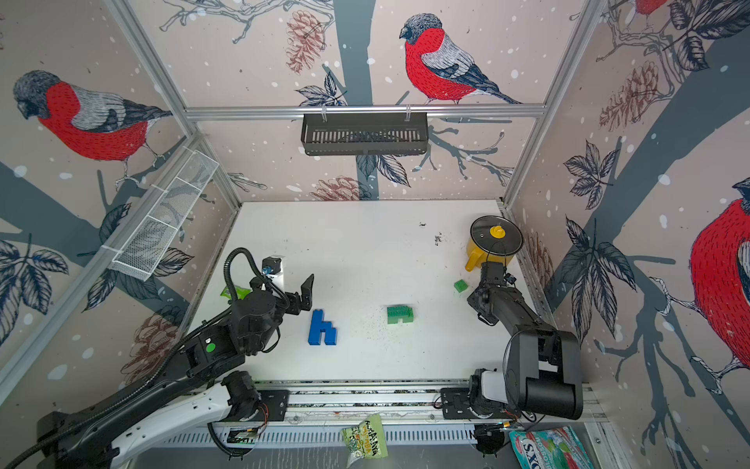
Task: Assemble the letter h with lego
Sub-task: Pick up the lego brick from the center of the board.
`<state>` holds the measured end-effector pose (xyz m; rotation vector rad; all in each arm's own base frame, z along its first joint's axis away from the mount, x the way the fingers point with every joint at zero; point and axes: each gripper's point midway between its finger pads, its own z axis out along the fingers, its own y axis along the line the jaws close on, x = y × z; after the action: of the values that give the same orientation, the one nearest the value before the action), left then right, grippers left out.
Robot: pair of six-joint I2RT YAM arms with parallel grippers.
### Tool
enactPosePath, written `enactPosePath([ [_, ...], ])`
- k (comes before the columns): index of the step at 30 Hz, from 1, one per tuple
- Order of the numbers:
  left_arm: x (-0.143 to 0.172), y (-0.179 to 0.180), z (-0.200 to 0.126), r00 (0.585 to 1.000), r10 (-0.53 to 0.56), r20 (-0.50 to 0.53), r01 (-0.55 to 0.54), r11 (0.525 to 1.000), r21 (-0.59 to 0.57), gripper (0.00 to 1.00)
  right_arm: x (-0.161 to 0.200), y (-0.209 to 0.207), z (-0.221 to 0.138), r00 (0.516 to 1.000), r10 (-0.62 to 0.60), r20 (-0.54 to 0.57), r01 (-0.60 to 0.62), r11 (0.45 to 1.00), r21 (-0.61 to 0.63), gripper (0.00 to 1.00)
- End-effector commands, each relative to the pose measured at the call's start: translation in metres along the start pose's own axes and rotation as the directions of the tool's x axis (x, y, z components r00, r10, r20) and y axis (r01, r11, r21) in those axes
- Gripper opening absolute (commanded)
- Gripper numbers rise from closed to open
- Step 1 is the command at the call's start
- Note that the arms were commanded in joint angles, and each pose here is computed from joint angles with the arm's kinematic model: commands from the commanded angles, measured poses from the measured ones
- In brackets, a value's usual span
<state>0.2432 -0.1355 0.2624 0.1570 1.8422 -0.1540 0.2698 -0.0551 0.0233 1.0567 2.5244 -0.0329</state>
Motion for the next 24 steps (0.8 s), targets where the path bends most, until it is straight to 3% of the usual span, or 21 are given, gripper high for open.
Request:
enactPosePath([
  [1,-0.007,0.006,-0.002,1.0,-0.003,0.023,0.004,1.0,-0.028,0.98,0.005,0.002,0.004,0.999,-0.027,-0.024,0.027,1.0,-0.009,0.43],
  [24,-0.001,0.015,-0.002,1.0,0.02,-0.017,-0.021,0.996,-0.082,0.98,0.015,0.019,0.007,0.993,-0.091,-0.079,0.087,0.994,-0.063,0.34],
])
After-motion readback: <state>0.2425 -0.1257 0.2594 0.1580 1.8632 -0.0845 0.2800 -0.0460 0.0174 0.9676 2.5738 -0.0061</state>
